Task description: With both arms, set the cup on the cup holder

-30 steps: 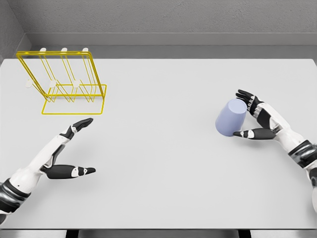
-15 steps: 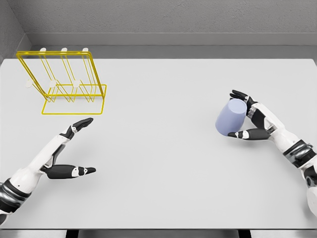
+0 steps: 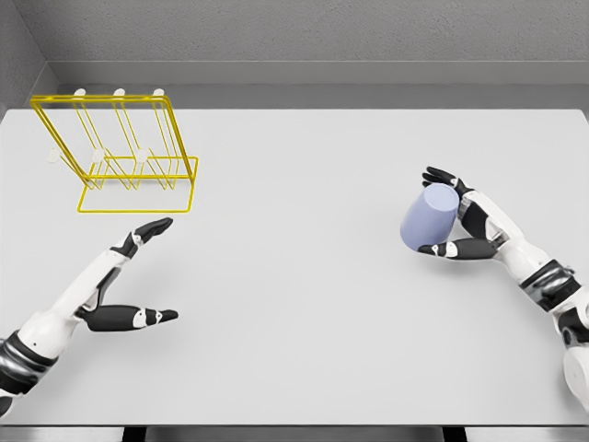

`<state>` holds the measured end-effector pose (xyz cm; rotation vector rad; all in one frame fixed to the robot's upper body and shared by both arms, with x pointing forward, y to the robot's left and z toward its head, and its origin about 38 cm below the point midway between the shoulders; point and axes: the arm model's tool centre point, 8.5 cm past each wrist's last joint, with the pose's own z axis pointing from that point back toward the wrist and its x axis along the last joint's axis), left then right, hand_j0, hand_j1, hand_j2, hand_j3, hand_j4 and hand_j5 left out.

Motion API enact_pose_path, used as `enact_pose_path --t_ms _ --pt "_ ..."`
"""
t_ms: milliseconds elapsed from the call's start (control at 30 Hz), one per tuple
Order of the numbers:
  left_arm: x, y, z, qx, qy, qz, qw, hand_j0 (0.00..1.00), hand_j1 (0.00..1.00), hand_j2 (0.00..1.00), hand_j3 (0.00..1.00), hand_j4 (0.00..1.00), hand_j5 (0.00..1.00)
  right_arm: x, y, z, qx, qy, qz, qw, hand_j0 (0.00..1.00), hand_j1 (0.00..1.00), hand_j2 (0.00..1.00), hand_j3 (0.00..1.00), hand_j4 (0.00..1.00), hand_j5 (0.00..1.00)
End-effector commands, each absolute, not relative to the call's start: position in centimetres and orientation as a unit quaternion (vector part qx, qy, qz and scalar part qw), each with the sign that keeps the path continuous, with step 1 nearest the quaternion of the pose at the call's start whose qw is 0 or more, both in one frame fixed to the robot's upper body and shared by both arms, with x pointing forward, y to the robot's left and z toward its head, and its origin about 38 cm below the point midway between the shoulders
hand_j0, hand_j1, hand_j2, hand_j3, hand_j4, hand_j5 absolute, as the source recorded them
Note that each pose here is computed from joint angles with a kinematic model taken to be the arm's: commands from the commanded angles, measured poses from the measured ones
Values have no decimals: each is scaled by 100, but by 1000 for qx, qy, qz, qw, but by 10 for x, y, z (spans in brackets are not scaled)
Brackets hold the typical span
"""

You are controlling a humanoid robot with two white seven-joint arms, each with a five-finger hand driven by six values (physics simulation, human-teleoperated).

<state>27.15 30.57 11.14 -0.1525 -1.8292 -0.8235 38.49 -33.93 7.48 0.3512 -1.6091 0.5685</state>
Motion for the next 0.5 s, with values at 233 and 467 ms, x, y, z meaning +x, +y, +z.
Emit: enact_pose_path --t_ms 233,467 --pt "272 306 112 -65 -770 -338 537 100 100 100 100 100 100 384 -336 71 156 -704 251 646 100 100 100 100 100 100" --pt "276 313 116 -38 -785 -305 538 100 100 100 100 100 100 384 -336 74 158 -710 246 641 56 56 56 56 56 56"
